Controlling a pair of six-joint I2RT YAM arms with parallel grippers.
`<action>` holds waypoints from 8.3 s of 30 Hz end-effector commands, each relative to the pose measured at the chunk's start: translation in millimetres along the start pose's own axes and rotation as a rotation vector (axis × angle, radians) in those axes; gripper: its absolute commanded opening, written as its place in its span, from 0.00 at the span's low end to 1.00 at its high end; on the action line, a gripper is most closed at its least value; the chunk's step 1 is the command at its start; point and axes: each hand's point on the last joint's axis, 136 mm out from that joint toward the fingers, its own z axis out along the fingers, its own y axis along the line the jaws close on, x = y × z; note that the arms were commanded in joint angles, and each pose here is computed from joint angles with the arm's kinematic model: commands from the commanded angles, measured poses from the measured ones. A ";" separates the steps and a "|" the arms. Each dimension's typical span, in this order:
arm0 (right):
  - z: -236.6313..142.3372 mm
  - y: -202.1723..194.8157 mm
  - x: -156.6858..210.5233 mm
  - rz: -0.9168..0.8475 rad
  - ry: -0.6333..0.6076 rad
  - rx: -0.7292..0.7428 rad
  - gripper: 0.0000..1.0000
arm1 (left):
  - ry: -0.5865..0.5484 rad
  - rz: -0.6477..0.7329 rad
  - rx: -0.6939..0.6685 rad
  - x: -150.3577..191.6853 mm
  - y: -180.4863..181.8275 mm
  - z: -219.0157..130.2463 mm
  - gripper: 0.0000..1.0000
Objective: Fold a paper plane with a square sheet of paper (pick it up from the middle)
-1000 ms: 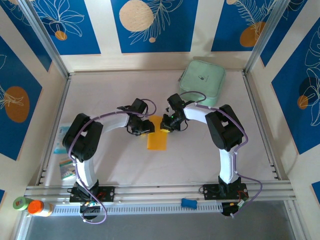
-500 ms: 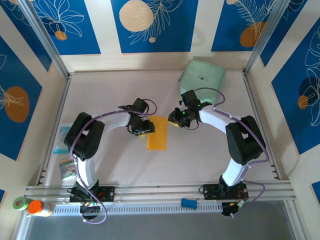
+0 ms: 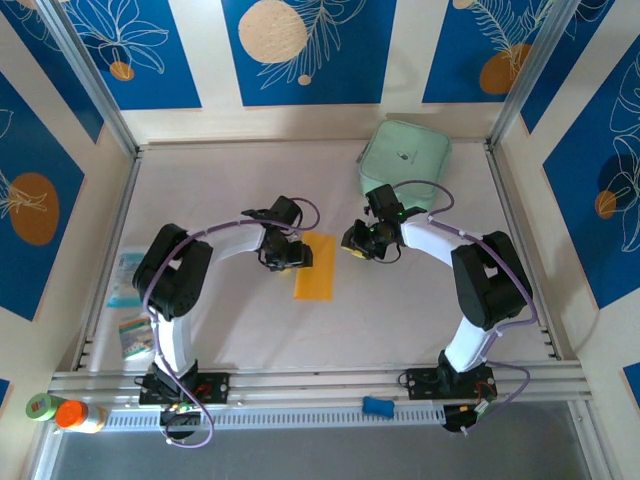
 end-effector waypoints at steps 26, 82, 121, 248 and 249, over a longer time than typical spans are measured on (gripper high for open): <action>6.2 6.0 5.2 -0.006 0.035 -0.005 0.30 | 0.236 -0.016 -0.252 65.7 49.1 60.5 0.66; 80.1 -56.9 53.0 -0.067 0.307 0.178 0.08 | -0.126 -0.041 -0.121 -12.5 -9.6 -40.8 0.66; 84.7 -79.5 54.7 -0.101 0.357 0.279 0.07 | 0.087 -0.082 0.207 8.3 -28.2 4.5 0.17; 86.0 -118.0 62.7 -0.076 0.393 0.467 0.06 | -0.248 -0.118 0.268 -41.8 19.0 -32.0 0.15; 86.6 -117.6 62.7 -0.077 0.393 0.466 0.06 | -0.253 -0.118 0.306 -44.0 11.0 -36.8 0.16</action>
